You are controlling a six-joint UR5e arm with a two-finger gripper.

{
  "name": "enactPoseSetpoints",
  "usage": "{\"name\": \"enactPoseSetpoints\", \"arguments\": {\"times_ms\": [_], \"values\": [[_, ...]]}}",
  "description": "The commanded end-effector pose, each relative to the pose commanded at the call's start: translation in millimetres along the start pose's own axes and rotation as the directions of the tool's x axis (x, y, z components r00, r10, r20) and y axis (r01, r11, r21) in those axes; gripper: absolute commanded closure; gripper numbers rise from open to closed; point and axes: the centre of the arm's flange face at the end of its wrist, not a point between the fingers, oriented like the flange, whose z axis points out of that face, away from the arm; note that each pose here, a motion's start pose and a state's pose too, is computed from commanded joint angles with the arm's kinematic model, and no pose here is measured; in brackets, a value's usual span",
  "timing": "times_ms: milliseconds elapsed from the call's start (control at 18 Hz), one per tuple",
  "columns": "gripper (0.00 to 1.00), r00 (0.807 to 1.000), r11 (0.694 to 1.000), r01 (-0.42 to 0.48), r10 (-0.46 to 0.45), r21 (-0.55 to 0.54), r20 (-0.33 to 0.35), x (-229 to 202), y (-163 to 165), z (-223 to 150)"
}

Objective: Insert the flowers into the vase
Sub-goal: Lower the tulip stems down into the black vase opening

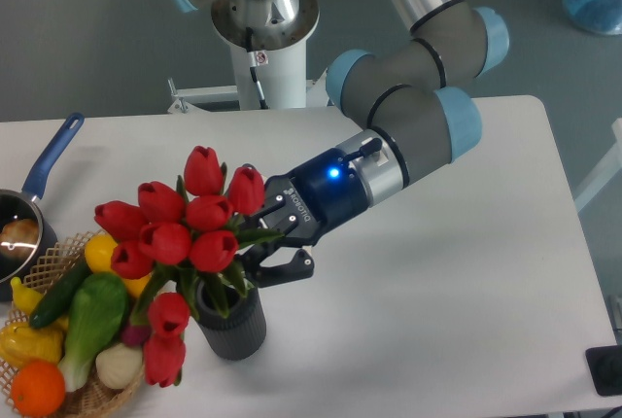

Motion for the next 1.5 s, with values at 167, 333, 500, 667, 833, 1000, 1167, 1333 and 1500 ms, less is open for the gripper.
{"name": "enactPoseSetpoints", "arguments": {"times_ms": [167,333,500,667,833,1000,1167,1333,1500], "values": [[1.00,1.000,1.000,0.015,-0.015,0.005,-0.010,-2.0,8.8,5.0],[1.00,0.999,0.999,0.035,-0.035,0.010,-0.014,-1.7,19.1,6.1],[1.00,0.998,0.998,0.057,-0.057,0.016,-0.004,-9.1,32.1,-1.7],[1.00,0.997,0.997,0.074,-0.074,0.017,0.002,-9.2,47.1,-5.6],[1.00,0.998,0.998,0.064,-0.064,0.017,0.003,-12.8,70.8,-5.4],[1.00,0.997,0.997,0.078,-0.078,0.017,0.001,-14.1,82.1,-4.3],[1.00,0.994,0.994,0.109,-0.109,0.016,0.003,-8.0,99.8,-5.1],[1.00,0.992,0.992,0.124,-0.124,0.011,0.004,-6.3,114.6,-5.0],[1.00,0.993,0.993,0.119,-0.120,0.008,0.005,-4.8,126.3,-4.9]]}}
